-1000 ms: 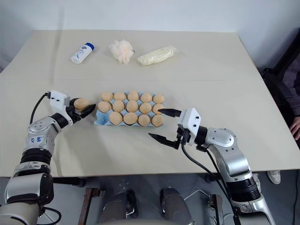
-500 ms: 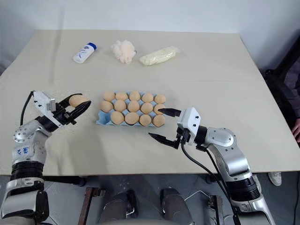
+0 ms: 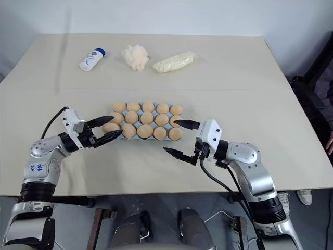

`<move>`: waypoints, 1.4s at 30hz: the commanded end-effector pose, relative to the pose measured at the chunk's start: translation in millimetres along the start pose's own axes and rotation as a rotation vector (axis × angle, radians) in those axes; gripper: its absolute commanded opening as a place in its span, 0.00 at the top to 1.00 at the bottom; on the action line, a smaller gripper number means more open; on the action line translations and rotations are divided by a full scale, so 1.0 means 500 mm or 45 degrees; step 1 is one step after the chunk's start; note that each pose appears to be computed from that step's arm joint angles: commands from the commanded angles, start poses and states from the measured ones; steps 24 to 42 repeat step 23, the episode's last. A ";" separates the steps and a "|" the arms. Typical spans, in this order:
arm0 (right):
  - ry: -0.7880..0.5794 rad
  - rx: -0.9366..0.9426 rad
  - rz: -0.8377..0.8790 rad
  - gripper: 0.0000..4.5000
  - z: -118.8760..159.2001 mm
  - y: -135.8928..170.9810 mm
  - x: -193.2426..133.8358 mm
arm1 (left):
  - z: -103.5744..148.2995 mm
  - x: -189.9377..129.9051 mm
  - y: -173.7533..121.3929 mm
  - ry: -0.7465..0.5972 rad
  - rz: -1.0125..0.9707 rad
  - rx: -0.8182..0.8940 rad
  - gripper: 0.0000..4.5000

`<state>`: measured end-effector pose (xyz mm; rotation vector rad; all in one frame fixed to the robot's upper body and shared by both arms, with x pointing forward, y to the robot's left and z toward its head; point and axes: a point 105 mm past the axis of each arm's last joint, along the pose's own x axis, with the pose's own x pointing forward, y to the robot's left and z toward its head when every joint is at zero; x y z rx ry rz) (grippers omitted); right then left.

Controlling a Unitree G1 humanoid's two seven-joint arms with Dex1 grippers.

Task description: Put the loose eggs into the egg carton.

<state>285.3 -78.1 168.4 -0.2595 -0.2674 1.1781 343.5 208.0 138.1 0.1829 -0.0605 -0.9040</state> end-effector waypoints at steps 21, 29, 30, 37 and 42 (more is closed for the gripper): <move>0.084 -0.067 -0.022 0.00 -0.010 -0.043 -0.063 | -0.003 -0.199 -0.025 0.301 0.091 0.146 0.01; 0.081 -0.064 -0.016 0.00 -0.012 -0.043 -0.062 | 0.000 -0.195 -0.028 0.284 0.103 0.153 0.01; 0.081 -0.064 -0.016 0.00 -0.012 -0.043 -0.062 | 0.000 -0.195 -0.028 0.284 0.103 0.153 0.01; 0.081 -0.064 -0.016 0.00 -0.012 -0.043 -0.062 | 0.000 -0.195 -0.028 0.284 0.103 0.153 0.01; 0.081 -0.064 -0.016 0.00 -0.012 -0.043 -0.062 | 0.000 -0.195 -0.028 0.284 0.103 0.153 0.01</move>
